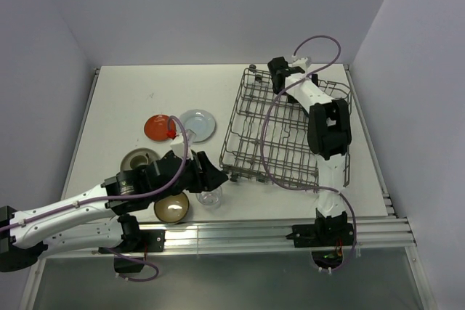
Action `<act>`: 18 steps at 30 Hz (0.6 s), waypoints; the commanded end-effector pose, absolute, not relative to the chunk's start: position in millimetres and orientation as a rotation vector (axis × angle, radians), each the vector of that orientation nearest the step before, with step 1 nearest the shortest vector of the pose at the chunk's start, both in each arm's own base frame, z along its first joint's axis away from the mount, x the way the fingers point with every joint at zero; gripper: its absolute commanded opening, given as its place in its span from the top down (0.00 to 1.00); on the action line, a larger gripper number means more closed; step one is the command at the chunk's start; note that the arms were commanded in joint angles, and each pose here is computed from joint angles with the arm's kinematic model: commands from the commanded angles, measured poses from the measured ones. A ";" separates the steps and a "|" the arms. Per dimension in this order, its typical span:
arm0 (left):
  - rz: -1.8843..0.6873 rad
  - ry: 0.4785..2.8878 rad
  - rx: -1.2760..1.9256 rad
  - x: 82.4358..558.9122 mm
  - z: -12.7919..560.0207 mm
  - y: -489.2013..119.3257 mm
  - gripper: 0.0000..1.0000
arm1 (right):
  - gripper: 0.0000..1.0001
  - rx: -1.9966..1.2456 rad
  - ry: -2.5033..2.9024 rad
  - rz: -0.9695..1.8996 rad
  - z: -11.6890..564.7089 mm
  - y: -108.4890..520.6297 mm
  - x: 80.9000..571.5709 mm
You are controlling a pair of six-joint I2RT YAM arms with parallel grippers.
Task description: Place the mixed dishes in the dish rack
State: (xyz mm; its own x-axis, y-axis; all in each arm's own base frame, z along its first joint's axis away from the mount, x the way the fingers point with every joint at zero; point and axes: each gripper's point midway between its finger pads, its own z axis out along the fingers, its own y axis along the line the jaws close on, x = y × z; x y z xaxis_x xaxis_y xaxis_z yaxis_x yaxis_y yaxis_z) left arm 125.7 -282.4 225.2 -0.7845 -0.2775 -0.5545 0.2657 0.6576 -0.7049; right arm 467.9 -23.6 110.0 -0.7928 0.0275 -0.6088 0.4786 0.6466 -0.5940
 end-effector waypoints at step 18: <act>-0.862 2.231 -0.143 143.8 229.5 -247.4 0.38 | 0.00 0.301 2.287 -0.920 125.4 11.7 479.7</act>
